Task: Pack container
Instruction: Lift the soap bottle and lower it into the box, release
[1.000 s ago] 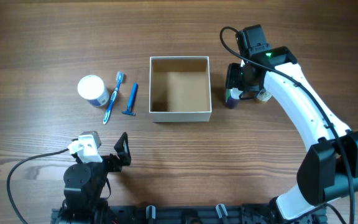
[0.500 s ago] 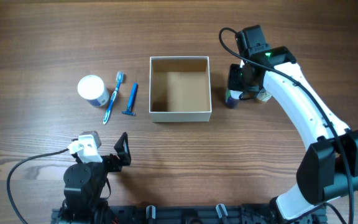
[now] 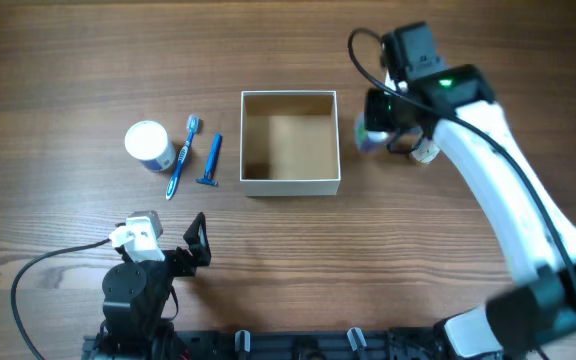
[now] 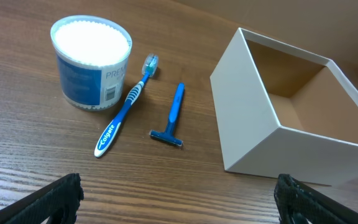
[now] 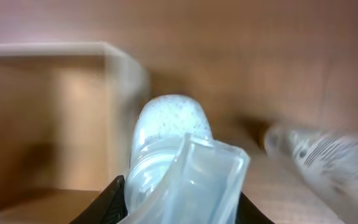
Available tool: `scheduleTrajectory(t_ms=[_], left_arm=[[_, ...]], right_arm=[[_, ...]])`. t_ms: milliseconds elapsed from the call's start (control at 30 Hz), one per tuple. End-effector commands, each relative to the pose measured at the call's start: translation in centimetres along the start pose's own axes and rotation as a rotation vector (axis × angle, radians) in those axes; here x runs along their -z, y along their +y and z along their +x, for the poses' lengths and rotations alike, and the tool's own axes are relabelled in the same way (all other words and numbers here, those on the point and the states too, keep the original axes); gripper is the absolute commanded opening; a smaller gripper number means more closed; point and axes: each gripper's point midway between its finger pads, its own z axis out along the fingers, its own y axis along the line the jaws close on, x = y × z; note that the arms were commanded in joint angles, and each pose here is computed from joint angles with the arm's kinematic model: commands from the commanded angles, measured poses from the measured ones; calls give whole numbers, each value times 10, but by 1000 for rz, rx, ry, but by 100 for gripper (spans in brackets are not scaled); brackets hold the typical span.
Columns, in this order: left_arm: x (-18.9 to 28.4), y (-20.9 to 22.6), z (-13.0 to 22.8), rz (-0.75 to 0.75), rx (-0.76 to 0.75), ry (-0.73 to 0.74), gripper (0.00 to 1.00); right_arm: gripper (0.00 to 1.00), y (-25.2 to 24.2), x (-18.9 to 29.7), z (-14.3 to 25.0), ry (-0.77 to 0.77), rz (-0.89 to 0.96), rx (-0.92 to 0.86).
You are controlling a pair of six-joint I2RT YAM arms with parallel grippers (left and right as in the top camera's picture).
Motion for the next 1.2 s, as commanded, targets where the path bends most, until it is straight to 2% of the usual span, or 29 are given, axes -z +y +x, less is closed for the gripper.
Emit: scheduleTrajectory(t_ms=[0, 100, 267, 500, 733, 833, 967, 1033, 1067, 1100, 1167], left_arm=[[0, 0, 0, 3, 0, -2, 100], [0, 0, 0, 3, 1, -2, 100], [0, 0, 0, 3, 1, -2, 100], [0, 0, 0, 3, 1, -2, 100], [0, 0, 0, 3, 1, -2, 100], [0, 0, 0, 3, 1, -2, 100], [0, 0, 0, 3, 1, -2, 100], [0, 0, 0, 3, 1, -2, 100], [0, 0, 0, 3, 1, -2, 100], [0, 0, 0, 3, 1, -2, 100], [0, 0, 0, 3, 1, -2, 100]], right_arm=[[14, 46, 104, -35, -277, -150, 104], [14, 75, 115, -27, -297, -212, 159], [14, 104, 65, -9, -172, -207, 172], [15, 95, -42, 7, 31, -73, 120], [17, 83, -87, 2, 60, -31, 55], [23, 73, -94, -1, 56, 4, 28], [41, 60, -96, -11, 4, 85, 30], [63, 59, -95, -14, -9, 89, 31], [70, 60, -95, -15, -10, 87, 36], [91, 62, -94, -14, -7, 76, 67], [98, 65, -87, -14, -3, 59, 83]])
